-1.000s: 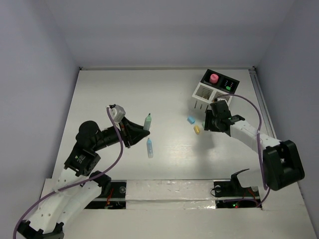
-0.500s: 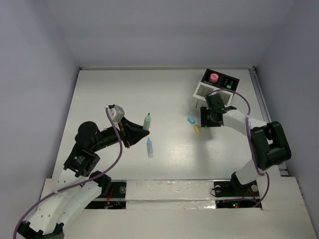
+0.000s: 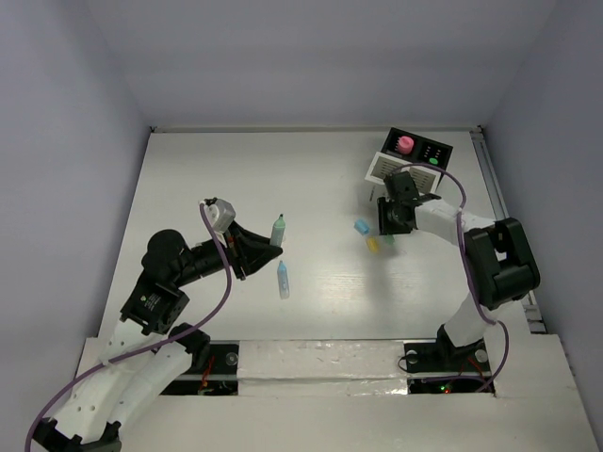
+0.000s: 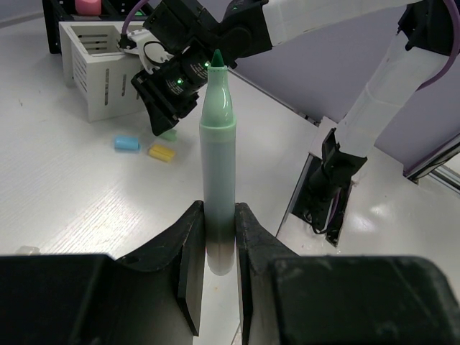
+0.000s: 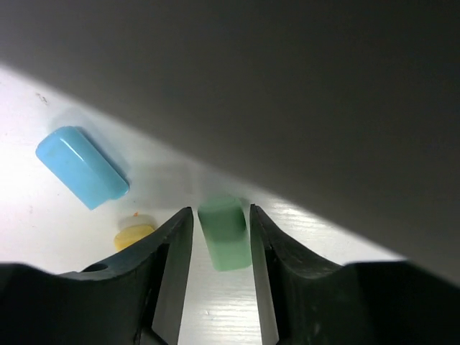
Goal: Sort the stationery into containers
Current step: Close the pen cap on the pen.
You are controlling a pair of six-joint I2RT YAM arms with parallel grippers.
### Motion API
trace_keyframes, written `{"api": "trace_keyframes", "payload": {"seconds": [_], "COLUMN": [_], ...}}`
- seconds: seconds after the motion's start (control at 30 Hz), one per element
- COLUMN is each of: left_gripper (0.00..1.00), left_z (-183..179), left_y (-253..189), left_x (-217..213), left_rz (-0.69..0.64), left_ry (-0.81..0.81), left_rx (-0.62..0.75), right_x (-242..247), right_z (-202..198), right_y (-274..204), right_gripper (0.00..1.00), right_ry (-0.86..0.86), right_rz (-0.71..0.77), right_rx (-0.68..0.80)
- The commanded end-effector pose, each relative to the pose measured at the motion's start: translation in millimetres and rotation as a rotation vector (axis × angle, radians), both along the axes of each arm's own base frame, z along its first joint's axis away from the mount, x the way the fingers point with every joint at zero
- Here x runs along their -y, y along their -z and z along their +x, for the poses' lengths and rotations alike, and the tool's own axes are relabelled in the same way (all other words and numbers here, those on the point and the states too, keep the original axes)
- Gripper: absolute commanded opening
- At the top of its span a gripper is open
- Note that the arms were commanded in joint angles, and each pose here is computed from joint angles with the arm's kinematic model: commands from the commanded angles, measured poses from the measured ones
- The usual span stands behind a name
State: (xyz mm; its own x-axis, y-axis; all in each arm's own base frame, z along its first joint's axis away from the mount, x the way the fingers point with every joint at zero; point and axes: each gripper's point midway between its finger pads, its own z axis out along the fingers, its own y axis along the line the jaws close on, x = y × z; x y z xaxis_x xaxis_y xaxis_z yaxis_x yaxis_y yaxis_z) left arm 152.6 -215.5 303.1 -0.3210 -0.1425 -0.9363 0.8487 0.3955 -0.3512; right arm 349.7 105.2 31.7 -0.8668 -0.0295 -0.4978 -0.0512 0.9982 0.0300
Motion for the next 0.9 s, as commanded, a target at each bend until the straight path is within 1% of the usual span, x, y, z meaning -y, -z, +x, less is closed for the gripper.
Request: {"api": "trace_keyframes", "payload": {"seconds": [0.0, 0.03, 0.07, 0.13, 0.2, 0.23, 0.27, 0.37, 0.43, 0.47, 0.53, 0.63, 0.73, 0.8, 0.83, 0.87], "left_gripper": [0.0, 0.0, 0.0, 0.0, 0.0, 0.0, 0.0, 0.0, 0.0, 0.0, 0.0, 0.0, 0.0, 0.0, 0.0, 0.0], "left_z": [-1, -1, -1, -1, 0, 0, 0, 1, 1, 1, 2, 1, 1, 1, 0, 1], "left_y": [-11, -11, -11, -12, -12, -11, -10, -10, -10, -10, -9, -10, -11, -12, -13, -13], "left_x": [1, 1, 1, 0, 0, -1, -1, -1, -2, -3, -3, -3, -4, -5, -5, -5], "left_rz": [-0.027, -0.028, -0.028, -0.03, -0.028, -0.027, -0.025, -0.023, -0.024, -0.024, -0.022, -0.024, -0.025, -0.027, -0.029, -0.029], "left_ry": [0.012, 0.01, 0.01, 0.004, 0.001, -0.002, -0.002, -0.01, -0.014, -0.017, -0.022, -0.022, -0.028, -0.03, -0.031, -0.031], "left_rx": [0.05, 0.051, 0.051, 0.054, 0.054, 0.054, 0.051, 0.05, 0.051, 0.052, 0.05, 0.052, 0.058, 0.063, 0.066, 0.066], "right_x": [-8, -7, -7, -10, -12, -11, -11, -14, -12, -14, -12, -13, -11, -10, -10, -10], "right_z": [4, 4, 3, 2, 0, -1, -2, -8, -10, -13, -13, -16, -20, -22, -23, -23], "right_y": [2, 1, 0, -5, -6, -7, -7, -4, 1, 3, 5, 6, 7, 7, 8, 9], "right_gripper": [0.42, 0.41, 0.36, 0.35, 0.4, 0.44, 0.51, 0.52, 0.5, 0.46, 0.4, 0.4, 0.47, 0.47, 0.45, 0.36], "right_ry": [-0.012, -0.005, 0.001, -0.001, -0.001, 0.004, 0.006, 0.0, 0.008, 0.004, 0.018, 0.024, 0.029, 0.033, 0.034, 0.035], "right_rz": [0.037, 0.035, 0.037, 0.038, 0.035, 0.033, 0.034, 0.033, 0.023, 0.016, 0.006, -0.001, -0.005, -0.004, -0.003, -0.002], "right_rx": [-0.02, -0.017, -0.022, -0.01, -0.014, -0.016, -0.022, -0.046, -0.061, -0.073, -0.071, -0.071, -0.083, -0.085, -0.085, -0.084]}}
